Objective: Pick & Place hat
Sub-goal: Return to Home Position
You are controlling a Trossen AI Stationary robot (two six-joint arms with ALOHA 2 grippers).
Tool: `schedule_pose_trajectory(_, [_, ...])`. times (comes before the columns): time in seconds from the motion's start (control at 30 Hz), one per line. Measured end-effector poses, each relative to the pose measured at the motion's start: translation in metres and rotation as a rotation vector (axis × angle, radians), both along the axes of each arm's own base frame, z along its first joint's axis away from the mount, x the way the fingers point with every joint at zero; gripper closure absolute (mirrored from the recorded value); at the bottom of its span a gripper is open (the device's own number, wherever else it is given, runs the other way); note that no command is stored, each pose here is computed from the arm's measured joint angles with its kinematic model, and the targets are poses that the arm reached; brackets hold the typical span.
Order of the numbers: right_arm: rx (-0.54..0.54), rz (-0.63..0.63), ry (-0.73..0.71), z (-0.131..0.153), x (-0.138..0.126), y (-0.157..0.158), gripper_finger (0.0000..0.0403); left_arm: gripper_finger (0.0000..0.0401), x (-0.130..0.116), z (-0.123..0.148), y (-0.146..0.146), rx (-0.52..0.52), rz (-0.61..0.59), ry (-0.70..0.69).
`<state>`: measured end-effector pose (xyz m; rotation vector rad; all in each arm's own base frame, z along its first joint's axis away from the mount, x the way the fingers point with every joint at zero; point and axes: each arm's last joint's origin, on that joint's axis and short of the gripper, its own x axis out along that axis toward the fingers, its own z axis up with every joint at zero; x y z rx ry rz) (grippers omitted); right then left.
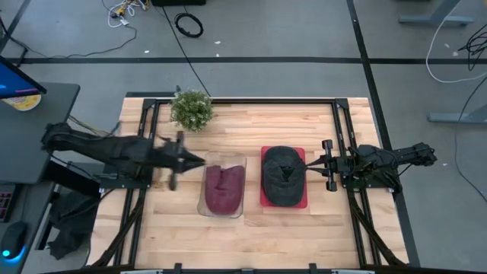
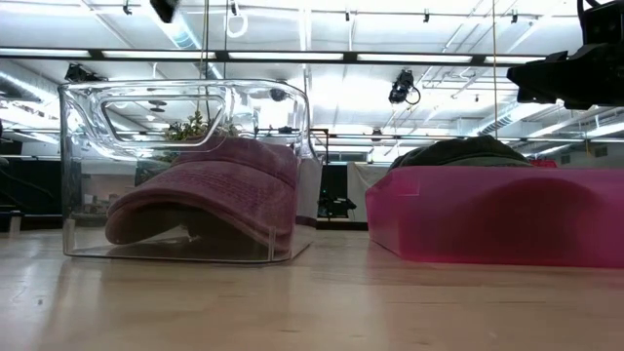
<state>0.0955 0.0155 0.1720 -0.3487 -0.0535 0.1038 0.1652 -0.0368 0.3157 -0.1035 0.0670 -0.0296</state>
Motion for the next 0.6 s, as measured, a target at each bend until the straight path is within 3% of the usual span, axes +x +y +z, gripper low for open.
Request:
schedule_pose_trajectory(0.23, [0.0, 0.0, 0.0, 0.0, 0.0, 0.0, 0.0364, 0.0357, -0.063, -0.019, 0.008, -0.032, -0.079, -0.264])
schedule_pose_trajectory(0.6, [0.0, 0.0, 0.0, 0.0, 0.0, 0.0, 0.0364, 0.0357, -0.107, -0.042, 0.02, -0.031, -0.114, -0.403])
